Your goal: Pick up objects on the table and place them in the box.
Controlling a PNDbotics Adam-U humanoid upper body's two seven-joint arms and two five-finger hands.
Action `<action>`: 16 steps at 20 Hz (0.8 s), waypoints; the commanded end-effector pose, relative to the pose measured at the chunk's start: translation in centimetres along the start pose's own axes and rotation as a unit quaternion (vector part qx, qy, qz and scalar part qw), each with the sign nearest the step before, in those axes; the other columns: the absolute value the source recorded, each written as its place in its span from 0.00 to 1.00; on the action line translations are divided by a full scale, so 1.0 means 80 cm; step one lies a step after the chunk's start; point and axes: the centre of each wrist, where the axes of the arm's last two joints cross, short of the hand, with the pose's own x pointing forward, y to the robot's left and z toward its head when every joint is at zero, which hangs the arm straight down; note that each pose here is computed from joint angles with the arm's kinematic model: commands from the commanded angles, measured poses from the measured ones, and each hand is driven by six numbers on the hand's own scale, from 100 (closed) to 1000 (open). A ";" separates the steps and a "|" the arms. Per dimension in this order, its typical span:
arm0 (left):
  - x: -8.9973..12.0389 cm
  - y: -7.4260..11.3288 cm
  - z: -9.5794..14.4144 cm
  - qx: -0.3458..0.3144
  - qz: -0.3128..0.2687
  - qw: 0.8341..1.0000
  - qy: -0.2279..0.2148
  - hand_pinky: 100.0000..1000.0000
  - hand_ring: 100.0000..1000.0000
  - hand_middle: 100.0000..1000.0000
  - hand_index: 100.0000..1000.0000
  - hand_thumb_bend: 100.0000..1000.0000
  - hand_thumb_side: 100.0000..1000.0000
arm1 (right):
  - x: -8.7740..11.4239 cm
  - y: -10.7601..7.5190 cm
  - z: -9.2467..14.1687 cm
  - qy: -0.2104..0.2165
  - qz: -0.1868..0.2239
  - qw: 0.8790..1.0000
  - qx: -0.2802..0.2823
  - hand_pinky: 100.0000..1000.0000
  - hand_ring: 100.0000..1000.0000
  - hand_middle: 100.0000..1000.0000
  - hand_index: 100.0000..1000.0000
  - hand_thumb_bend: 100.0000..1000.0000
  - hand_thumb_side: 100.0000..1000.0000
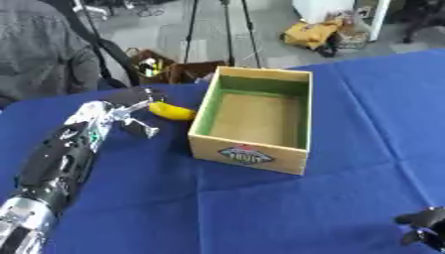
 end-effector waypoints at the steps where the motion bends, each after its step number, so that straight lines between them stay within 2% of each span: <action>1: -0.008 0.019 0.004 0.019 -0.013 1.000 0.006 0.95 0.87 0.84 0.86 0.10 0.07 | 0.007 -0.001 -0.002 -0.007 0.010 1.000 0.005 0.47 0.66 0.43 0.48 0.00 0.92; 13: -0.010 0.008 0.005 0.015 -0.011 1.000 0.015 0.96 0.89 0.86 0.86 0.07 0.09 | 0.007 0.000 -0.003 -0.008 0.012 1.000 0.005 0.47 0.66 0.43 0.48 0.00 0.93; 16: -0.010 0.005 0.005 0.002 -0.012 1.000 0.017 0.92 0.82 0.78 0.85 0.06 0.09 | 0.007 -0.001 -0.003 -0.008 0.012 1.000 0.005 0.47 0.66 0.43 0.48 0.00 0.93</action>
